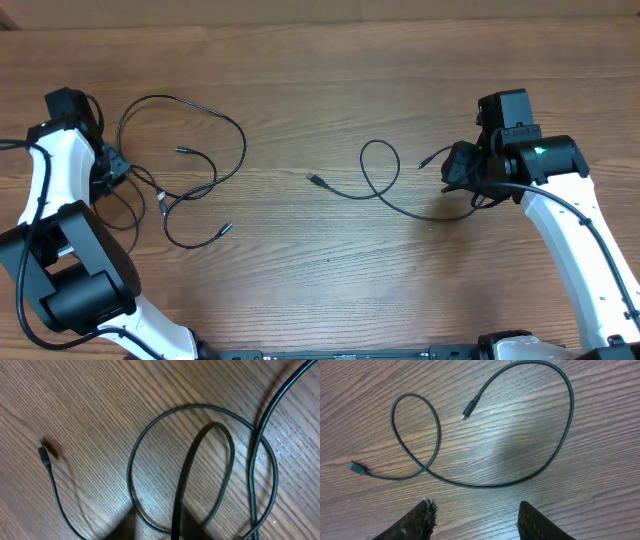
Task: Untangle cables
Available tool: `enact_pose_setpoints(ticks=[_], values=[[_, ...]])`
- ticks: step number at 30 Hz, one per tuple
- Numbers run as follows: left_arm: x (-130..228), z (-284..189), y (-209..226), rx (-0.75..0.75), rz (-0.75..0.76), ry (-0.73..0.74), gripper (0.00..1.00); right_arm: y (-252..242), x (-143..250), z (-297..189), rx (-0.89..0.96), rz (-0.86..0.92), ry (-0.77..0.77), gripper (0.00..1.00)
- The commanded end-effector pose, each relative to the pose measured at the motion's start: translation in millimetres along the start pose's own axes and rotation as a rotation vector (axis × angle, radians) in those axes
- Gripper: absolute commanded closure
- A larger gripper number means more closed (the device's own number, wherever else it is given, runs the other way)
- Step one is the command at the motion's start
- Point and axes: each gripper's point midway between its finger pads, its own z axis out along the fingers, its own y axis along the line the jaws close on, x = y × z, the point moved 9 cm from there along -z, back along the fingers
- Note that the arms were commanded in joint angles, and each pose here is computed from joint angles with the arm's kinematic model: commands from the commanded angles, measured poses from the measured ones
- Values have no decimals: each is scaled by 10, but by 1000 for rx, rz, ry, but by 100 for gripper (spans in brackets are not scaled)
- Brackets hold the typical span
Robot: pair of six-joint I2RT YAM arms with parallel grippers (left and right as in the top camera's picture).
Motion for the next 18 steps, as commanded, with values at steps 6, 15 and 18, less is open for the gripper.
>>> enact_pose_setpoints(ticks=[6,15,18], values=[[-248,-384,51,23,-38,-73,96,9,-45,-39,0,-6,-21,48],[-596,-1905,421,146,-129,-372,96,10,-46,-39,0,-6,-22,48],[-570,-2415,604,193,-165,-491,96,10,-47,-39,0,-6,-23,48]])
